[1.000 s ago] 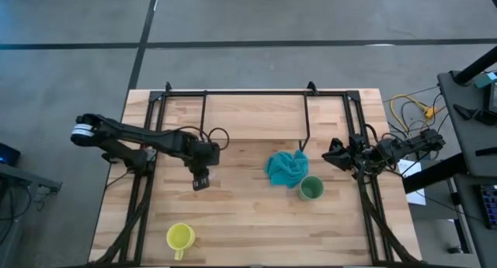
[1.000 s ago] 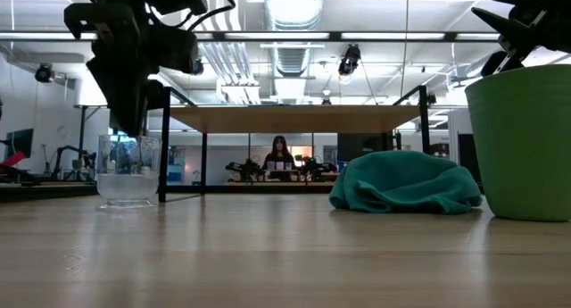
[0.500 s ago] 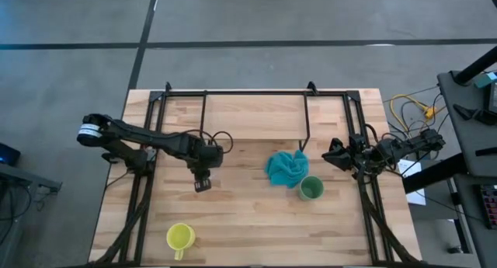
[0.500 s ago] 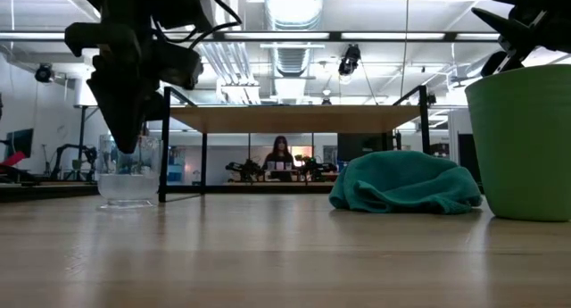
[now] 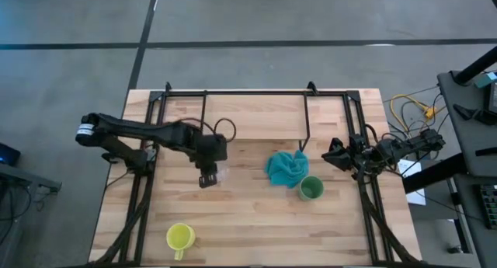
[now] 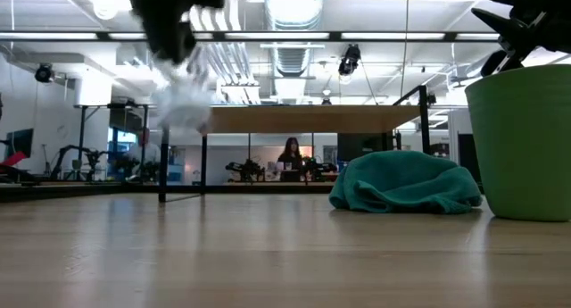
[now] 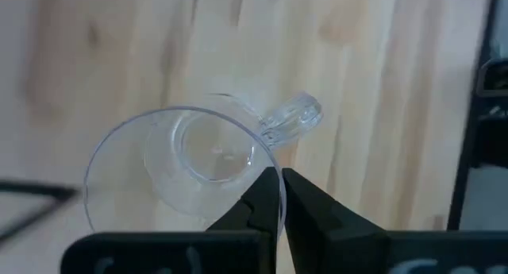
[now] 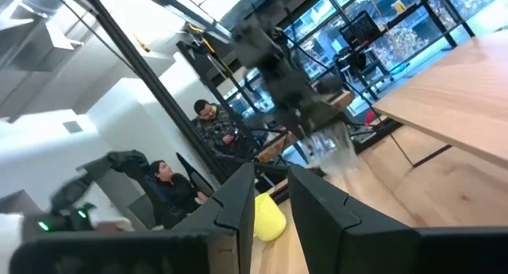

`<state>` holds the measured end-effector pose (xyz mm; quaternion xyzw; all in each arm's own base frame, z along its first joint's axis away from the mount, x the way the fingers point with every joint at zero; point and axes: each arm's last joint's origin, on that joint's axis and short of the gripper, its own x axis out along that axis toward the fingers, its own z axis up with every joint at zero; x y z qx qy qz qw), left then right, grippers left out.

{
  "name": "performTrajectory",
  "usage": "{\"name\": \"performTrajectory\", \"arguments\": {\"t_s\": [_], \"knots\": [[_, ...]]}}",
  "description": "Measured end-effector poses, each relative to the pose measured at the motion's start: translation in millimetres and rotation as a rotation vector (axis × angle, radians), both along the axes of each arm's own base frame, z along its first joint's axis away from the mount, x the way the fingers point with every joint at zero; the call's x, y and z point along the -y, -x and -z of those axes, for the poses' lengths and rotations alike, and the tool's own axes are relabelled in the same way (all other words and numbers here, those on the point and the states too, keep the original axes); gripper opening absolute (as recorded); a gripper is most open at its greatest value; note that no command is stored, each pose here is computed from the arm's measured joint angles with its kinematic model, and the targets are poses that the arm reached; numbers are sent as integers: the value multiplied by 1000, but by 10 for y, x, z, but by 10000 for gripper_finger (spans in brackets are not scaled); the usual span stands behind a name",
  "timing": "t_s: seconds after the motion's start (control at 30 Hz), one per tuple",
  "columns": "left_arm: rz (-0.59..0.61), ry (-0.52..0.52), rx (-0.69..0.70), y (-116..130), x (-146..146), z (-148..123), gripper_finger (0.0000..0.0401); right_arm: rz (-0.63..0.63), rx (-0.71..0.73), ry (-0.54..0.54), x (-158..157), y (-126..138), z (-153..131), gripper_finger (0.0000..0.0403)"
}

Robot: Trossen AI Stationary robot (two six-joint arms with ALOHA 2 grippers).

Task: Stack small to large cups/mugs on shelf
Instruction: Put the transparent mug on the shelf

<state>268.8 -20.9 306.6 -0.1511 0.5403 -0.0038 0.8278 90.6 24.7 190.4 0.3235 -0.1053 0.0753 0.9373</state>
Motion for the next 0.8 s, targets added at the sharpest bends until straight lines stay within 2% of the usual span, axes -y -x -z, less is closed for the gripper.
{"name": "performTrajectory", "arguments": {"t_s": [0.07,0.2,0.33,0.43,0.67,0.8], "knots": [[32,-41,63,-29,-5,-207,0,4,1,15,0,0,0,75],[172,-134,195,-51,-9,-571,0,5,1,19,0,0,0,75],[320,-322,219,7,-45,-750,0,5,1,21,0,0,0,75],[414,-422,175,50,-105,-751,0,6,1,22,0,0,1,75],[594,-512,26,122,-263,-641,0,6,1,22,0,0,0,75],[656,-661,-36,115,-387,-625,0,5,2,21,0,0,0,75]]}}
